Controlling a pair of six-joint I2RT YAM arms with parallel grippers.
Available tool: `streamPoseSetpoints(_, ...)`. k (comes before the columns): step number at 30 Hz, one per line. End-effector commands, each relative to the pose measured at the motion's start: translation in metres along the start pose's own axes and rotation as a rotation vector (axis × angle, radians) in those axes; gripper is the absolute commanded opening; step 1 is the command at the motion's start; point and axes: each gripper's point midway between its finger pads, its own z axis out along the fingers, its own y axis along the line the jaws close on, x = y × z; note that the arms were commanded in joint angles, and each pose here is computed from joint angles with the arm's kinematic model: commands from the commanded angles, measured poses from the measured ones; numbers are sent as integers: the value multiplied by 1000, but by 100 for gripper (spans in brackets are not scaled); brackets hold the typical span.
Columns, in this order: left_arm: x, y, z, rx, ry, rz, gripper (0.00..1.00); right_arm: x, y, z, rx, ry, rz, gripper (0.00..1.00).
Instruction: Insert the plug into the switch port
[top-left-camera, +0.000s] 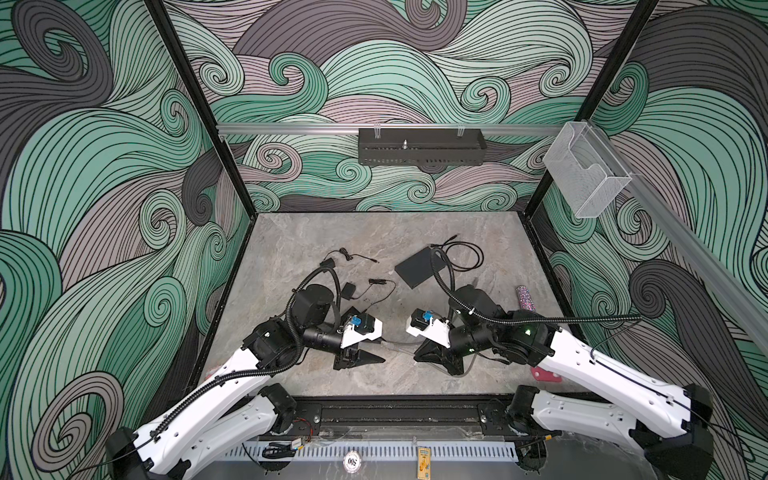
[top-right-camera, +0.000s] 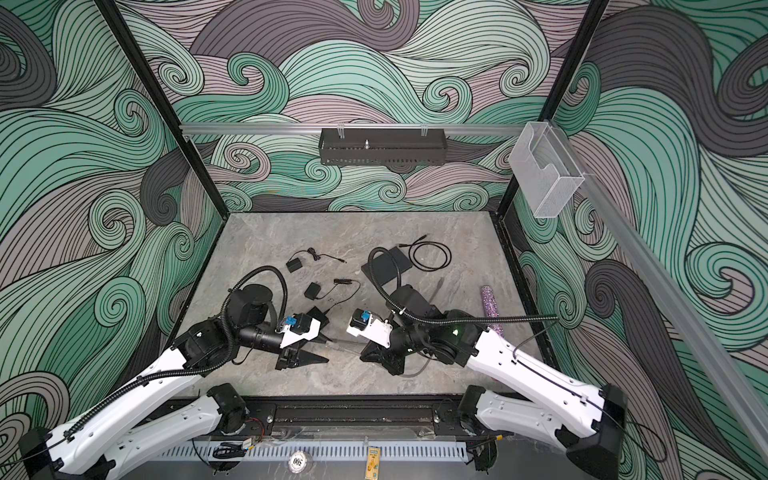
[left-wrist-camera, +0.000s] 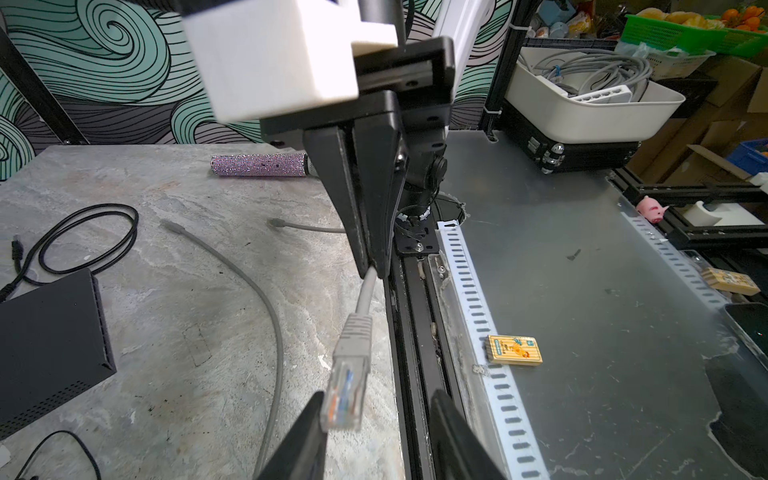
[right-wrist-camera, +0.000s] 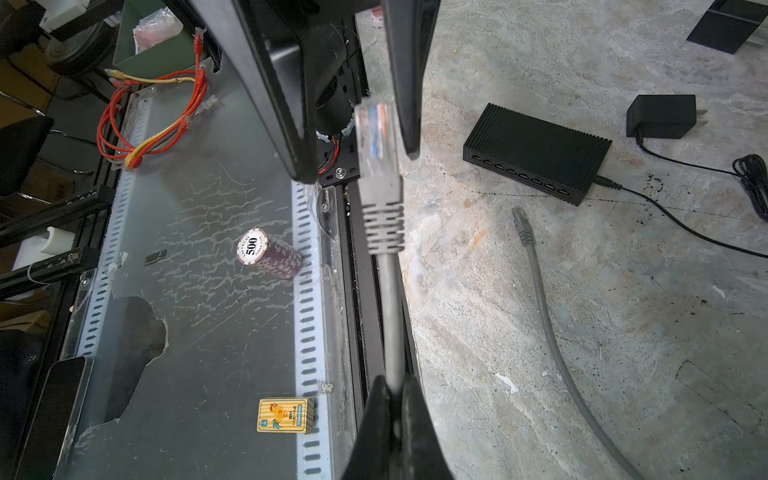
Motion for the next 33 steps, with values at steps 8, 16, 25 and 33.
streamPoseSetpoints(8, -19, 5, -3, -29, -26, 36, 43, -1, 4, 3, -21, 4, 8, 0)
streamPoseSetpoints(16, -20, 4, -2, -20, -20, 36, 29, -1, 3, 2, -7, -7, 5, 0)
streamPoseSetpoints(25, -18, 3, -1, -10, -5, 39, 21, -1, 5, 2, -16, -7, 9, 0)
streamPoseSetpoints(33, -15, 1, -1, -10, 7, 37, 21, -3, 4, 3, -14, -18, 13, 18)
